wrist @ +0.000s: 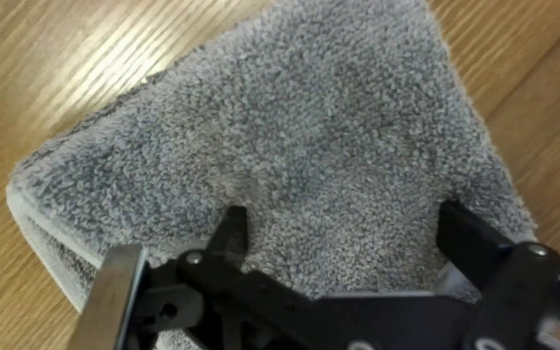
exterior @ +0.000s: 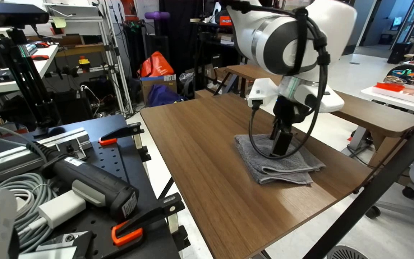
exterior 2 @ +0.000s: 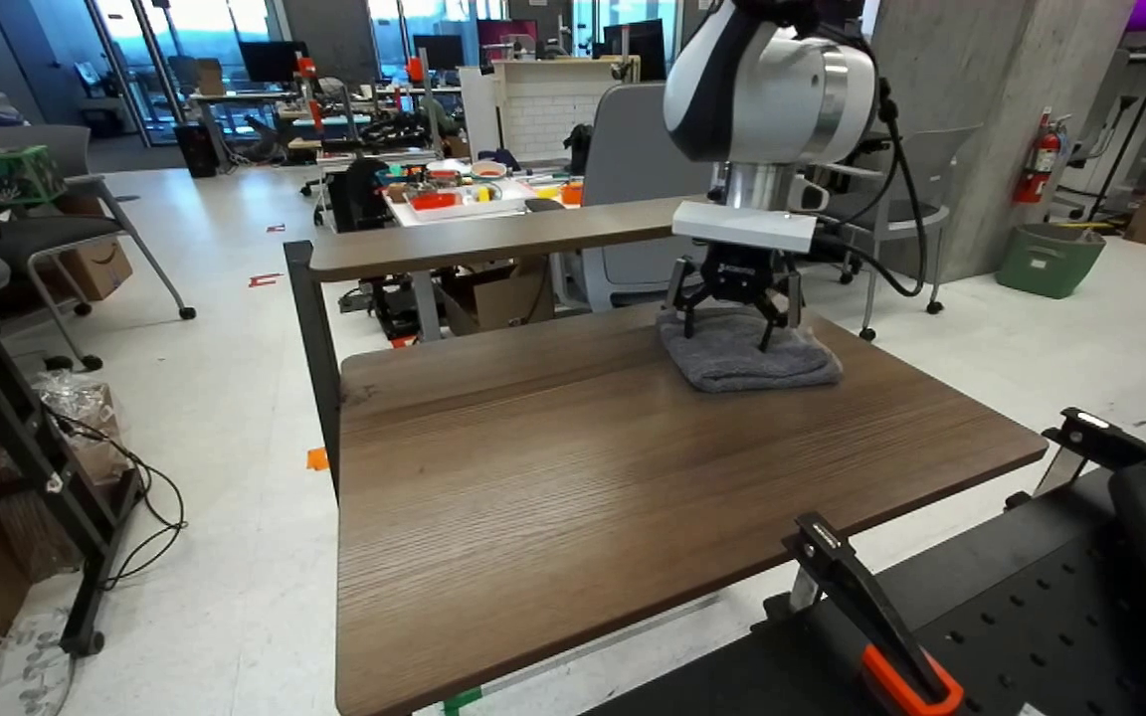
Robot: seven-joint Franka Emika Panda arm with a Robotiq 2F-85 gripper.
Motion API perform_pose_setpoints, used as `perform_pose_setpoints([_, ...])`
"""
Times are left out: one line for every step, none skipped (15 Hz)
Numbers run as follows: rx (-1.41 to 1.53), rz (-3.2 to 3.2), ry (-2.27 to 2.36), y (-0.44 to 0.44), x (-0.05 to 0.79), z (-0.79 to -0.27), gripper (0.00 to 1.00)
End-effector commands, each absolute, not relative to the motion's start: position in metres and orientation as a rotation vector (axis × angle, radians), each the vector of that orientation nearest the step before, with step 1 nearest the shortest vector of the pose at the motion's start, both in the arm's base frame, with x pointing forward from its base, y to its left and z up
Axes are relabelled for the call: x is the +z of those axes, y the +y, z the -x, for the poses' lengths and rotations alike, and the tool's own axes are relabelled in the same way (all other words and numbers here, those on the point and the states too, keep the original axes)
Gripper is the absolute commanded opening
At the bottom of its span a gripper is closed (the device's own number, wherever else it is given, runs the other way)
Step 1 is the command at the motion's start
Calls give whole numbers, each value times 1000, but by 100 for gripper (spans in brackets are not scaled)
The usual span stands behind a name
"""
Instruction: Slide the grey towel on the table to the right.
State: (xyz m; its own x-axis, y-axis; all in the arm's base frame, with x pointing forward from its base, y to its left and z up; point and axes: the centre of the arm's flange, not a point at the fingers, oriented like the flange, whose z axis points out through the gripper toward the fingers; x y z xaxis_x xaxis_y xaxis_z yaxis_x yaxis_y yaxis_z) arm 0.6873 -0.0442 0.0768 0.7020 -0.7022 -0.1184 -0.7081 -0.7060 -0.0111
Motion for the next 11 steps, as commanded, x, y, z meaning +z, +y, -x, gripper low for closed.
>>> perform_pose_setpoints([164,2724,1328,-88,68,-675,100])
perform_pose_setpoints([168,2704,1347,-91,75,-671,100])
perform_pose_setpoints([162,2689,1344,-95,77,-671,100])
perform_pose_setpoints([127,2689,1362,-87,96,-663,100])
perform_pose_setpoints([84,2696,1374,-83,104,-660,100])
perform_pose_setpoints([41,2702,1333,-74,121,-654,100])
perform_pose_setpoints([12,2704,1292,-66,133,-649,100])
perform_pose_setpoints([-23,2732,1251,-56,143,-642,100])
perform_pose_setpoints([-30,2762,1197,-48,149,-638,100])
perform_pose_setpoints([10,2737,1268,-67,120,-672,100])
perform_pose_setpoints([1,2747,1241,-57,128,-667,100])
